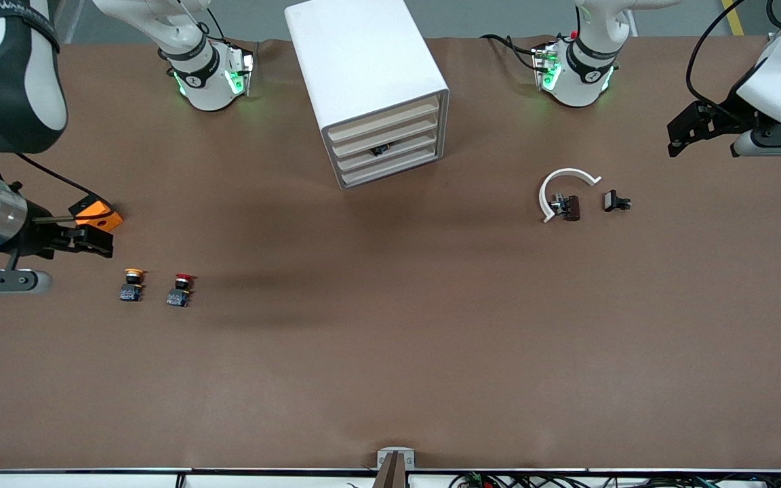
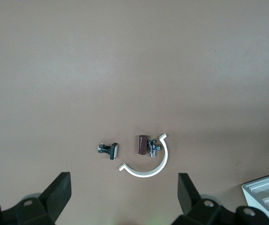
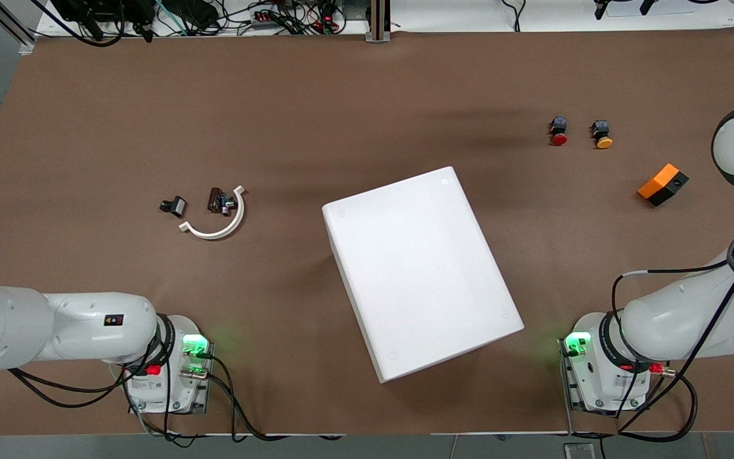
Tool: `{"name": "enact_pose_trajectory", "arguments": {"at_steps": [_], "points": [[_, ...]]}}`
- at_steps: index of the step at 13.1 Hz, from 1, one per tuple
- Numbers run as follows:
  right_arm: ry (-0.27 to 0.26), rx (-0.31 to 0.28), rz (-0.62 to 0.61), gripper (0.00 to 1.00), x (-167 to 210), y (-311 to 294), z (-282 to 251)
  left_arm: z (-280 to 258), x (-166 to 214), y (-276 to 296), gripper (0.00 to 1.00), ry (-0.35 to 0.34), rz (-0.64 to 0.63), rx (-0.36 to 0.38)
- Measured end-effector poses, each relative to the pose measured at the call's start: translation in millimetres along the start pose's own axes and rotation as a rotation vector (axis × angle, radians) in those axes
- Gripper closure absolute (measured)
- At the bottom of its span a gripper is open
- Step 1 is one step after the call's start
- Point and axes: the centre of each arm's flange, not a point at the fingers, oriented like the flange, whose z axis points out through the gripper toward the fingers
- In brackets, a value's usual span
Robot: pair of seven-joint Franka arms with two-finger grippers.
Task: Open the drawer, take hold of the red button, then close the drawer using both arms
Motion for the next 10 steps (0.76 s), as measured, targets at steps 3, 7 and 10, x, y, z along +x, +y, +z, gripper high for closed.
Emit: {"name": "enact_pose_trajectory", "arguments": {"at_steps": [3, 7, 10], "points": [[-0.016, 0.033, 0.058, 0.00, -22, 35, -32, -6, -1, 0, 0.00, 0.003, 0.000, 0.000], [-0.015, 0.059, 0.051, 0.00, -61, 59, -65, -11, -1, -2, 0.00, 0.005, -0.003, 0.000], [-0.002, 0.063, 0.051, 0.00, -86, 71, -73, -9, -1, -4, 0.00, -0.004, -0.008, -0.001]]}}
